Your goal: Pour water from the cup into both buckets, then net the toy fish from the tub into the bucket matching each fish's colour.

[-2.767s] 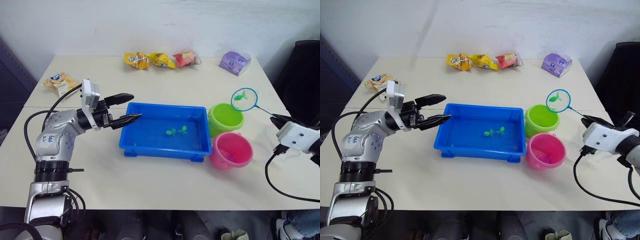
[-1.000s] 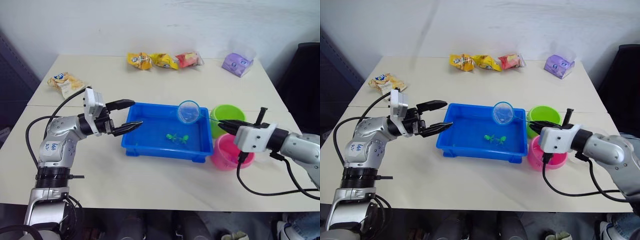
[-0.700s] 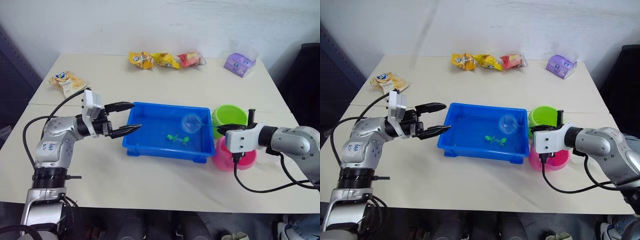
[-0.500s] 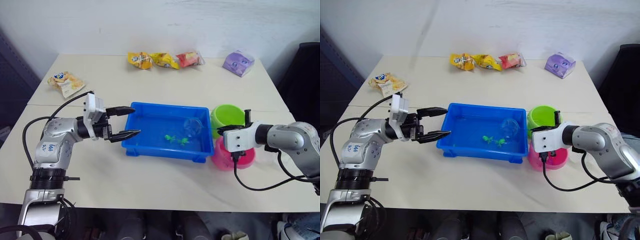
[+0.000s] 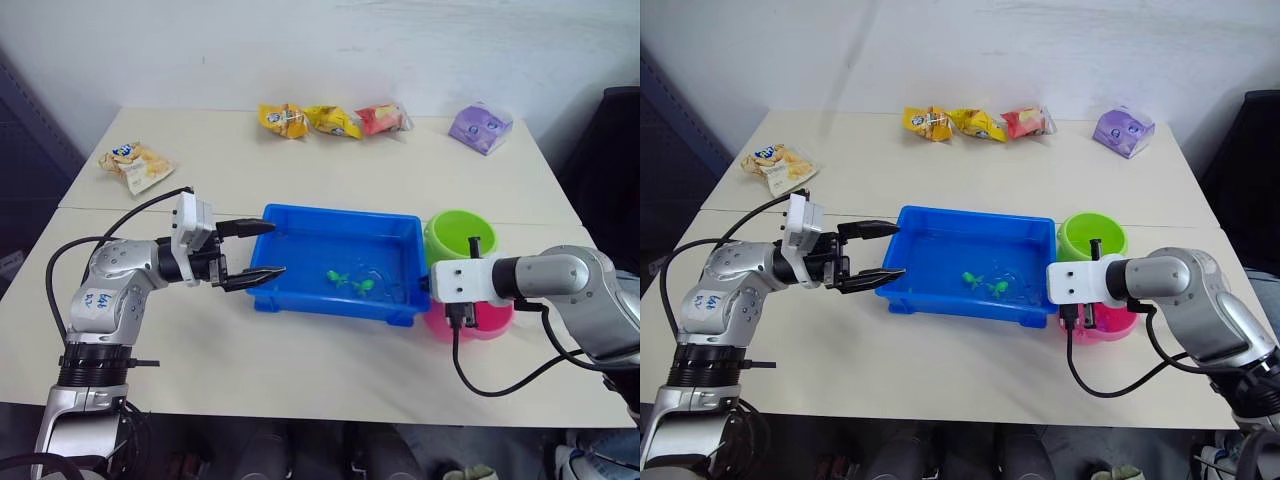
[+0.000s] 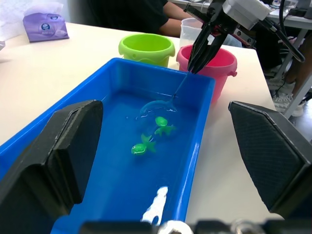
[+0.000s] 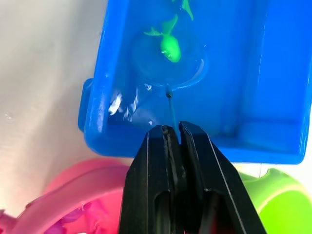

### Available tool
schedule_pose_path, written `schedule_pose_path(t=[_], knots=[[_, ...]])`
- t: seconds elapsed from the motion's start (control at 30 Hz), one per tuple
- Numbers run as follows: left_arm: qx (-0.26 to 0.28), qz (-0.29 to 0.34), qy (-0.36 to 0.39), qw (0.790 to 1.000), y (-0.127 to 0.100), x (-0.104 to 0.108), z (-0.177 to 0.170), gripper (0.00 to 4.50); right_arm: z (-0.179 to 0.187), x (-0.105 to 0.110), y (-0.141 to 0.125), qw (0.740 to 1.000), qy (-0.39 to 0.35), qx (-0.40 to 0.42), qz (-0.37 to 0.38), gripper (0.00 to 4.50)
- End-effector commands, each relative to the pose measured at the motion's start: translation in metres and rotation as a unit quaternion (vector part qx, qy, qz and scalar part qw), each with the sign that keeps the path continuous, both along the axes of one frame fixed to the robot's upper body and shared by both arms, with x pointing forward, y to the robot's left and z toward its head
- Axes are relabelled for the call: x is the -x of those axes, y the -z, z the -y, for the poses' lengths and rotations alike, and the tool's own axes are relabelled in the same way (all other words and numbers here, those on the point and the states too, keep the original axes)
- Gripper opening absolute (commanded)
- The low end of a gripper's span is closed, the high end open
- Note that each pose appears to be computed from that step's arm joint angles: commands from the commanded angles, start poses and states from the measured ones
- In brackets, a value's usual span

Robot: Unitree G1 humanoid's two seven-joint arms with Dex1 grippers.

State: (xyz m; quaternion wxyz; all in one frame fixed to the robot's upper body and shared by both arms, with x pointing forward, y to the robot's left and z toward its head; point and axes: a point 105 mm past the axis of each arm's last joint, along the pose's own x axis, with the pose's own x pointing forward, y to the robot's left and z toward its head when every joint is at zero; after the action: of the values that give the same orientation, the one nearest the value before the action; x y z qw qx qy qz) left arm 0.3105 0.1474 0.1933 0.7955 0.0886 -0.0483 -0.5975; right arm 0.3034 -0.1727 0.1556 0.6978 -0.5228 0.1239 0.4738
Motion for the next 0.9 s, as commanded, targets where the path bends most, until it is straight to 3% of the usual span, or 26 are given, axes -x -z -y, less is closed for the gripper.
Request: schedule_pose_path(t=[0.03,0.27,0.4,0.6,0.9], knots=[[0.003,0.013,0.0,1.0,-0.006,0.004,0.0,4.44,-0.006,0.003,-0.019,0.996,0.026,-0.091,-0.008,0.0],[0.005,0.01,-0.004,1.0,-0.004,0.004,-0.001,4.44,-0.009,0.015,-0.025,0.969,0.067,-0.225,-0.077,0.0],[0.005,0.01,-0.005,1.0,-0.003,0.004,-0.001,4.44,-0.003,0.02,-0.028,0.96,0.075,-0.254,-0.086,0.0],[0.02,0.011,-0.008,1.0,-0.005,0.004,-0.002,4.44,0.019,0.017,-0.059,0.943,0.103,-0.318,-0.009,0.0],[0.036,0.02,-0.012,0.999,-0.008,0.0,-0.003,4.44,0.077,0.005,-0.092,0.93,0.181,-0.277,0.16,0.0]])
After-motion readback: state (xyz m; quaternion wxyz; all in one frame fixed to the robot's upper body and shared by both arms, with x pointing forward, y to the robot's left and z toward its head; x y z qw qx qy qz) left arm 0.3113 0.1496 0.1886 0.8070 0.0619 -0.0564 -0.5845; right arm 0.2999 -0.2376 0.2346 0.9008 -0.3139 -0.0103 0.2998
